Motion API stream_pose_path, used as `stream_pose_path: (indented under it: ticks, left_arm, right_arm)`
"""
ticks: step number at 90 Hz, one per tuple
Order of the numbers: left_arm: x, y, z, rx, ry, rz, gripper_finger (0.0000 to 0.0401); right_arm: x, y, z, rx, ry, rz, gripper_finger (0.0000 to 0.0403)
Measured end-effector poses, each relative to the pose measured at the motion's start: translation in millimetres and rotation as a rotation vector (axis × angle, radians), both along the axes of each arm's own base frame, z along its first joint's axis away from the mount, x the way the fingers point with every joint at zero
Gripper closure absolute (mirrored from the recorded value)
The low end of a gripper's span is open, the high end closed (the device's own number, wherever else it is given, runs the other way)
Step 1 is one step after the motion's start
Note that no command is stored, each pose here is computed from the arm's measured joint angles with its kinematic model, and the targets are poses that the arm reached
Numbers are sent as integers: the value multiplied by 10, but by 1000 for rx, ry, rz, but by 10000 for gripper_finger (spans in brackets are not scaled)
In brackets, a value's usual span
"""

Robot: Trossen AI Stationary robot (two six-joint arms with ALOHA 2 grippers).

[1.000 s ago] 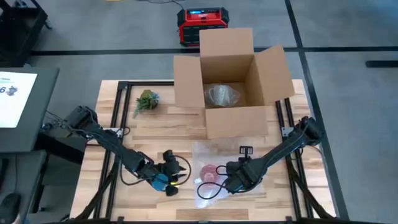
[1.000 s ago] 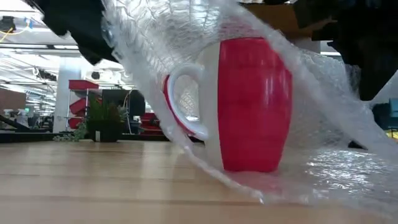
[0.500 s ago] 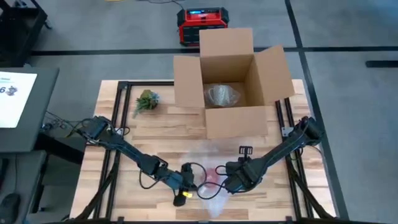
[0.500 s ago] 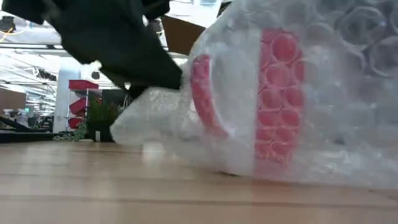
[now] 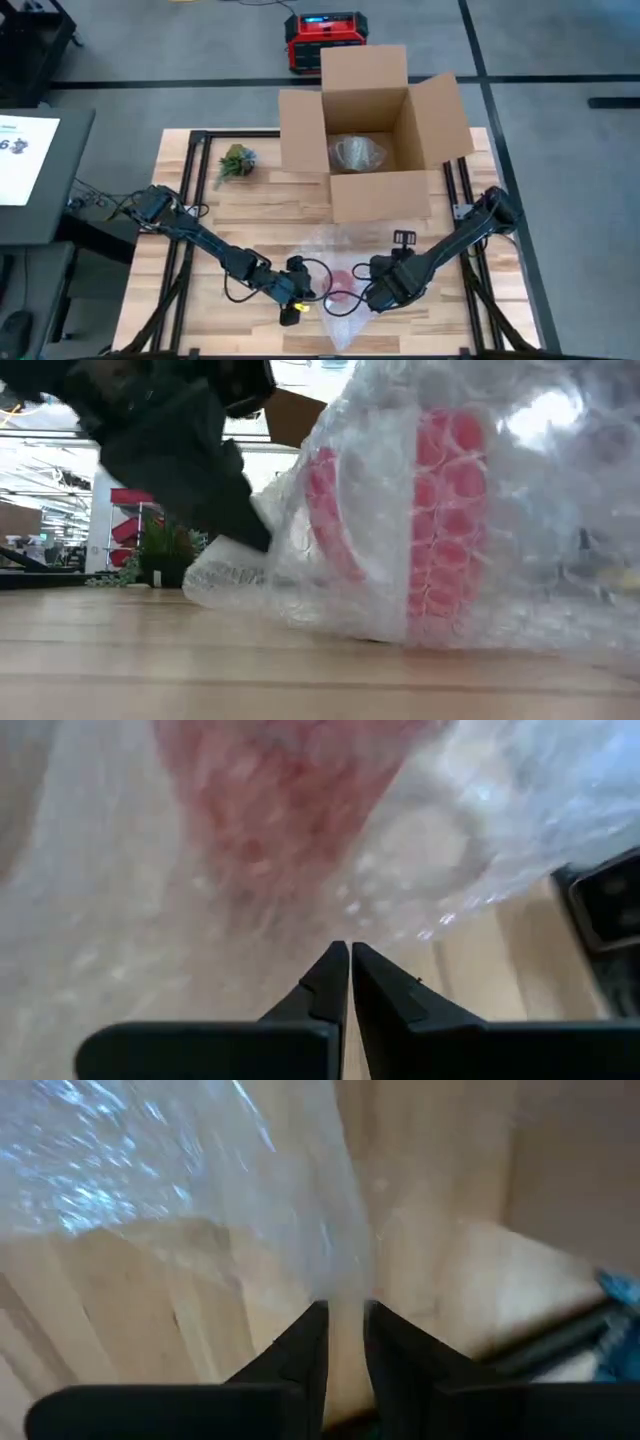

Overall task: Wrap mug
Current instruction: Wrap the red mug with the transparent bubble wrap

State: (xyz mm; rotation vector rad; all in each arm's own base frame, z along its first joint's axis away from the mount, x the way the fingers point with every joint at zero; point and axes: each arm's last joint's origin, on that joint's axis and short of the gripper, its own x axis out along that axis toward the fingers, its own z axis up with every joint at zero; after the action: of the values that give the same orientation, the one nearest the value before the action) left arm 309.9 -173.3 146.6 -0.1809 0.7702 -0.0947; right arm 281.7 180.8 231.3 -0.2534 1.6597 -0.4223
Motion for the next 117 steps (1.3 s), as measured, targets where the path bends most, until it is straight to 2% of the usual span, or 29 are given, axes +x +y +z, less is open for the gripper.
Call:
stream_pose_path:
  ticks: [12,23,38,48,54,64,73,86,100,117]
  left_arm:
    - [-142,26,130,-2,71,42,401]
    - [-286,16,280,25,79,83,401]
    - [-466,-19,519,53,22,118,401]
    - [-577,-56,682,64,-45,131,401]
    - [-632,-84,745,78,-84,143,401]
    - [-692,-124,793,93,-114,145,401]
    - [-709,-138,784,114,-110,128,401]
    - [-708,-137,782,114,-109,130,401]
    - [-708,-136,780,113,-108,131,401]
    - [-707,-136,778,112,-107,133,401]
  right_arm:
    - [33,105,222,68,-96,23,346]
    - [112,179,369,132,-209,14,346]
    - [468,352,370,316,-505,159,350]
    - [760,355,233,414,-582,218,364]
    - [909,269,89,416,-575,198,378]
    - [1081,116,-216,434,-483,145,398]
    - [1192,32,-492,457,-406,108,398]
    - [1265,-52,-719,441,-346,77,400]
    - [1284,-39,-866,444,-313,78,402]
    - [1258,23,-766,452,-304,89,402]
